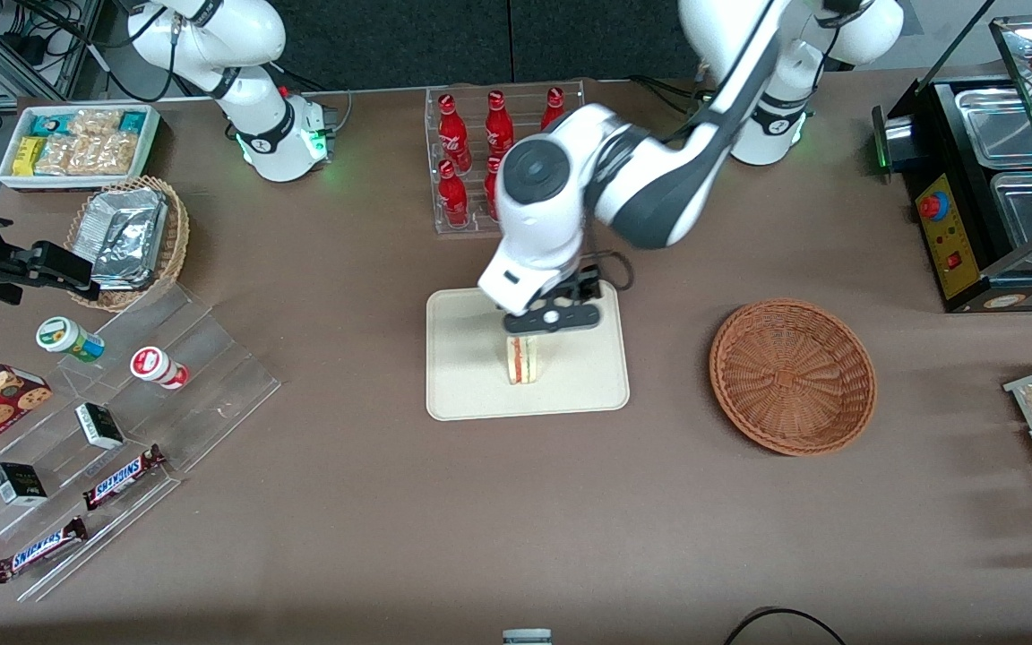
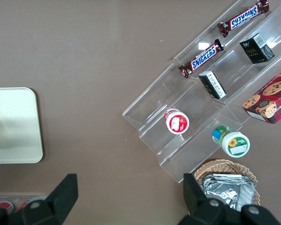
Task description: Place sandwich from basket to tray
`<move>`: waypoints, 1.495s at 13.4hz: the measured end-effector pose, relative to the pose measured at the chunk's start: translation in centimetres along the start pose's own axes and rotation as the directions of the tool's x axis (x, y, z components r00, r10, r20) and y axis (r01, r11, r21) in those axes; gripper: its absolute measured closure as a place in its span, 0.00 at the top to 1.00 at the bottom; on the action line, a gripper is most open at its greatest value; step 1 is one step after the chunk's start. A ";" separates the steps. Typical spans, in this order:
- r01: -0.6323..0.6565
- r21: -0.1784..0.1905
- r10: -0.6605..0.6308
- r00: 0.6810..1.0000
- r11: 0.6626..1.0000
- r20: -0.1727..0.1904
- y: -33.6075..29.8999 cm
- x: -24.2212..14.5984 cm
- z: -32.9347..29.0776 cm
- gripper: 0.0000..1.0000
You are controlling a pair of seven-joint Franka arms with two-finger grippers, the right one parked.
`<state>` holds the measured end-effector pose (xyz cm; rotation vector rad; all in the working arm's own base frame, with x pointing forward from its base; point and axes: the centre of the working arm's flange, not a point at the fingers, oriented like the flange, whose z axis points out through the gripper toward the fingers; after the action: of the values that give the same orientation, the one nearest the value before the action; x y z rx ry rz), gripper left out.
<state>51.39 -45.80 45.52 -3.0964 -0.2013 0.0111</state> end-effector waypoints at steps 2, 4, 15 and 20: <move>0.058 0.001 -0.058 0.998 0.998 0.002 -4.1 1.4 -4.4 1.00; 0.111 0.018 -0.111 0.994 0.994 0.018 -9.2 2.8 -8.2 1.00; -0.088 0.010 0.085 0.983 0.996 0.163 -40.1 9.2 -16.2 1.00; -0.150 -0.016 0.150 0.973 0.989 0.178 -44.9 8.3 -16.5 1.00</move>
<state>53.95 -0.90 63.72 -3.1037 0.0287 0.2938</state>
